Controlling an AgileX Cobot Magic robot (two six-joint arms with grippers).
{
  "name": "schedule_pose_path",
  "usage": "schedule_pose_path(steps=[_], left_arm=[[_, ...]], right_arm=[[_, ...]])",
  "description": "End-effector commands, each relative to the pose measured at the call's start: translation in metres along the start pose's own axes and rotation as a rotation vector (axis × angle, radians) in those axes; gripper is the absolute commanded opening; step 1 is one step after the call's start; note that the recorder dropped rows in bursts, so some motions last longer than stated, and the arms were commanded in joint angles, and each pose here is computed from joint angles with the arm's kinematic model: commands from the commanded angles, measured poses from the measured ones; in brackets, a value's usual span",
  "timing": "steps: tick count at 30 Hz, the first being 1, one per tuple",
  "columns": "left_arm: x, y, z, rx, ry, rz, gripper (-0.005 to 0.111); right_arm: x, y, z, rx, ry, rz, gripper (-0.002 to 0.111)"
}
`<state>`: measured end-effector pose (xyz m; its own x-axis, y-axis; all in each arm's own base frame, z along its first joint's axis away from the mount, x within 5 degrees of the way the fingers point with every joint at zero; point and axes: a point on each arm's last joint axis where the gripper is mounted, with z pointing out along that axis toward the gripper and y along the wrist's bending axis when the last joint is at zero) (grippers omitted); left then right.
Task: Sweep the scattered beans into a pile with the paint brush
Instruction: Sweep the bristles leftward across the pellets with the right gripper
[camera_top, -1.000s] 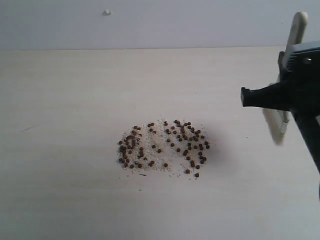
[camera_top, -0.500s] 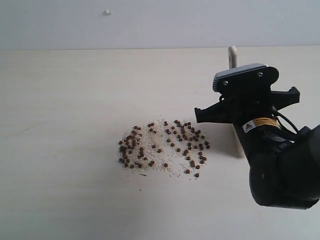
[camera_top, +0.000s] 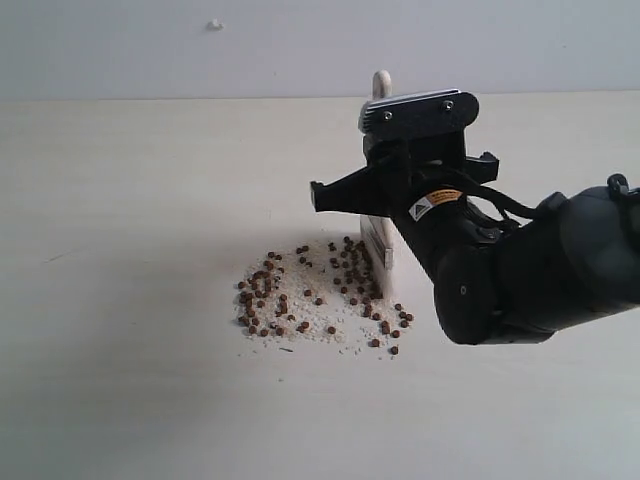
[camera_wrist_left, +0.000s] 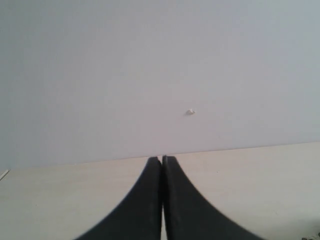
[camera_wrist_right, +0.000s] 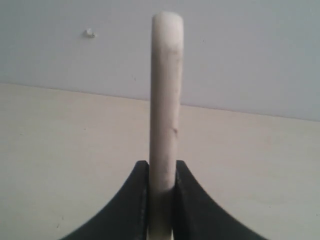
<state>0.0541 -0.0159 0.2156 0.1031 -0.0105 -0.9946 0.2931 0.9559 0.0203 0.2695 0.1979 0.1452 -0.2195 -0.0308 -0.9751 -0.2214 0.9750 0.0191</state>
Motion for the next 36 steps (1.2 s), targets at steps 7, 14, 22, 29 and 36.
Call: schedule_pose_path(steps=[7, 14, 22, 29, 36], left_arm=[[0.001, 0.0, 0.0, -0.003, -0.003, -0.004, 0.0], [0.001, 0.0, 0.0, -0.003, -0.003, -0.004, 0.0], [0.001, 0.0, 0.0, -0.003, -0.003, -0.004, 0.0], [0.001, 0.0, 0.0, -0.003, -0.003, -0.004, 0.0], [0.001, 0.0, 0.0, -0.003, -0.003, -0.004, 0.0]], right_arm=[[-0.054, -0.025, -0.027, 0.208, -0.002, -0.157, 0.0], [-0.03, -0.023, -0.055, 0.324, 0.137, -0.205, 0.0], [-0.004, 0.006, -0.08, 0.327, 0.194, -0.225, 0.0], [0.024, 0.019, -0.084, 0.348, 0.214, -0.211, 0.0], [0.032, 0.044, -0.077, 0.279, 0.209, -0.123, 0.0]])
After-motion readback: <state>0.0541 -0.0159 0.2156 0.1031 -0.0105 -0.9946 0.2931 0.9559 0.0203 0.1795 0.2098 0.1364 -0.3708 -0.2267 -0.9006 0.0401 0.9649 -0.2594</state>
